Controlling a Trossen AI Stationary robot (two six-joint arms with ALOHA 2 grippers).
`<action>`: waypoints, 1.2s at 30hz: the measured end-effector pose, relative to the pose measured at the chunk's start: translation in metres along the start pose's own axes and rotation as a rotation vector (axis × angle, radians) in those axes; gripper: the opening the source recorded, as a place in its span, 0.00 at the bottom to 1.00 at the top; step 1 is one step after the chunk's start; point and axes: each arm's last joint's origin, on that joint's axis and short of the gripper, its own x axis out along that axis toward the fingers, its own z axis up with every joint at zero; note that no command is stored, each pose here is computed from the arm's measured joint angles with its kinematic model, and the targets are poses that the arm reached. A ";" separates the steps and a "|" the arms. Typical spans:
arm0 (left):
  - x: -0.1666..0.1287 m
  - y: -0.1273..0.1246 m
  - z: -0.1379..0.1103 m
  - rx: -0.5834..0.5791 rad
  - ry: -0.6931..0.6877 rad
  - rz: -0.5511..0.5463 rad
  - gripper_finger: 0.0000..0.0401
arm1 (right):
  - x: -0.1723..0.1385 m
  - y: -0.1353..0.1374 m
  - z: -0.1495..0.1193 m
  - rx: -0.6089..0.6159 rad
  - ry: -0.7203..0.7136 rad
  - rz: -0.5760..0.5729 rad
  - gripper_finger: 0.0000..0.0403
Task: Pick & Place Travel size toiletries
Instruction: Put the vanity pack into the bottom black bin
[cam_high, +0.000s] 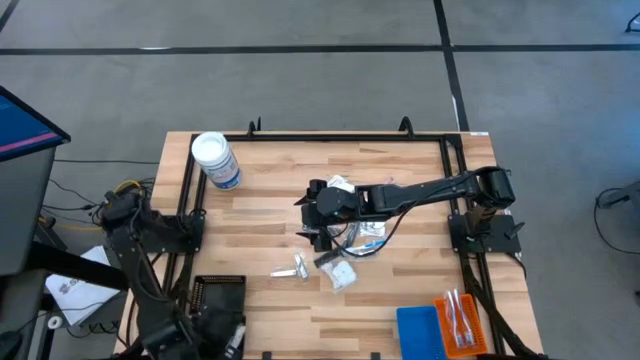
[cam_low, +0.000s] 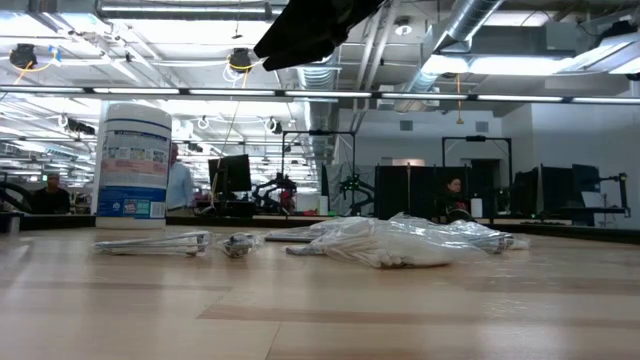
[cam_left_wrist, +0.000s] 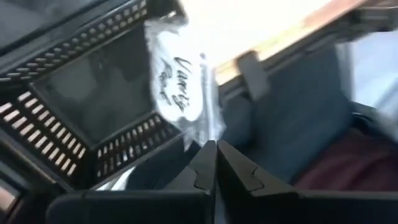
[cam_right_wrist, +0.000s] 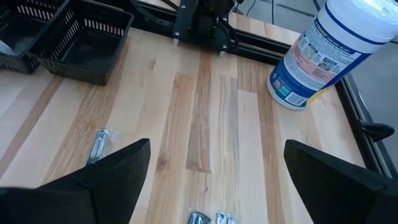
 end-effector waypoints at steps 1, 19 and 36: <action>-0.006 0.001 0.001 0.015 -0.025 -0.034 0.00 | 0.000 0.000 0.000 0.000 0.000 0.000 0.90; 0.053 0.012 -0.023 0.227 0.124 0.236 0.00 | 0.000 0.000 0.000 0.000 0.003 0.000 0.90; 0.081 0.026 -0.010 0.254 0.095 0.286 0.00 | 0.000 0.000 0.000 0.000 0.003 0.001 0.90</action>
